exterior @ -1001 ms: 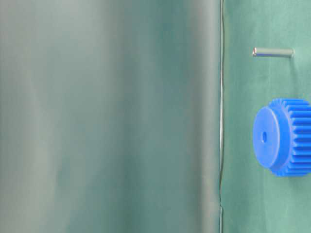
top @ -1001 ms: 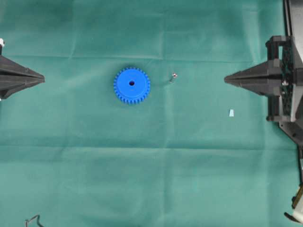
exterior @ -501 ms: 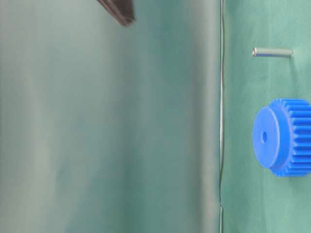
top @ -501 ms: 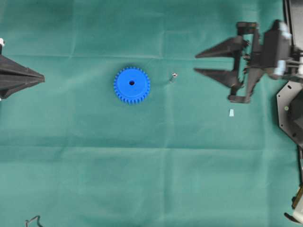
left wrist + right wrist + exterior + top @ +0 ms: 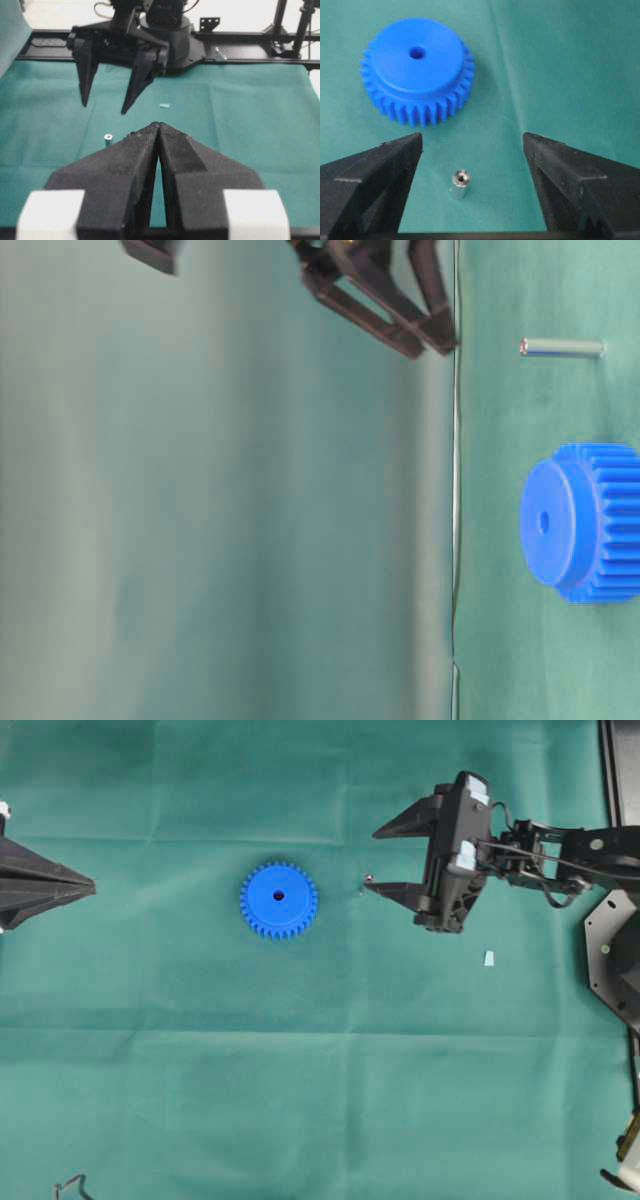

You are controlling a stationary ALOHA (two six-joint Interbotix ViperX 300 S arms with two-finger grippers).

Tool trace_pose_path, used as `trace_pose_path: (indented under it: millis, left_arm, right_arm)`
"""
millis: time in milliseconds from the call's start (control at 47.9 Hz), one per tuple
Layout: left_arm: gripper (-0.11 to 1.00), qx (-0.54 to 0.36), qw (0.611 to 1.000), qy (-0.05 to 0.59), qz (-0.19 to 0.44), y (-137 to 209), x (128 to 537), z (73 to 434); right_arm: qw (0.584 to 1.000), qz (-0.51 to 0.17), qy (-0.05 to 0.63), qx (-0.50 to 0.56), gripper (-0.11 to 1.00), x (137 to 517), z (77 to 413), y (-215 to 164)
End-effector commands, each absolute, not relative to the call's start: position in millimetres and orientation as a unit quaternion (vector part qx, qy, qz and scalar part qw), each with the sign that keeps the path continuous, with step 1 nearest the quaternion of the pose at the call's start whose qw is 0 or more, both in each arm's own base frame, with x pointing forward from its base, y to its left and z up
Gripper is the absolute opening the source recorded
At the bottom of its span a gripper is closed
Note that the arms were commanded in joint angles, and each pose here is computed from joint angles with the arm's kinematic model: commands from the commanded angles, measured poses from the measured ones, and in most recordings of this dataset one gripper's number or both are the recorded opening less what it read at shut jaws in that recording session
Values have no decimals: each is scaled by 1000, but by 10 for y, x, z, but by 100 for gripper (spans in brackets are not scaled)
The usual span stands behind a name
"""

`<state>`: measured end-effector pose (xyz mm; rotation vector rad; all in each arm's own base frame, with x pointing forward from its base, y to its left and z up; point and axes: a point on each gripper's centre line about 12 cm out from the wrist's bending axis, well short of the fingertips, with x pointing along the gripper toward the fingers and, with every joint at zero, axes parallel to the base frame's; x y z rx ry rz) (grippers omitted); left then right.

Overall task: Insert the shaft into the center hole of the gear.
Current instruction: 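Lower the right gripper over the shaft and close it, holding it upright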

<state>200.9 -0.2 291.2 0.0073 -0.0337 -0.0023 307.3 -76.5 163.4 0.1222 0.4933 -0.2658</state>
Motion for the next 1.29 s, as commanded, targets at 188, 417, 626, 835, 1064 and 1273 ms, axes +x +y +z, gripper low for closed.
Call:
trace_pose_path:
  millis: [188, 417, 626, 835, 1064, 1273]
  left_arm:
    - [0, 6, 1000, -26, -1, -3, 2035, 3000]
    - [0, 6, 1000, -26, -1, -3, 2035, 3000]
    - [0, 6, 1000, -25, -2, -6, 2034, 2993]
    - [0, 6, 1000, -18, -1, -2, 2036, 2982]
    - [0, 6, 1000, -21, -1, -2, 2028, 2991]
    - [0, 5, 1000, -20, -1, -2, 2025, 2991]
  right_arm:
    - [953, -142, 256, 71, 87, 3137, 1435, -819]
    - [946, -147, 278, 78, 87, 3157, 1218, -827]
    - [944, -149, 284, 80, 83, 3163, 1143, -832]
    - [945, -144, 283, 76, 54, 3174, 1148, -812]
    - [945, -138, 286, 74, 22, 3189, 1144, -773]
    - [944, -132, 293, 74, 22, 3227, 1287, -757]
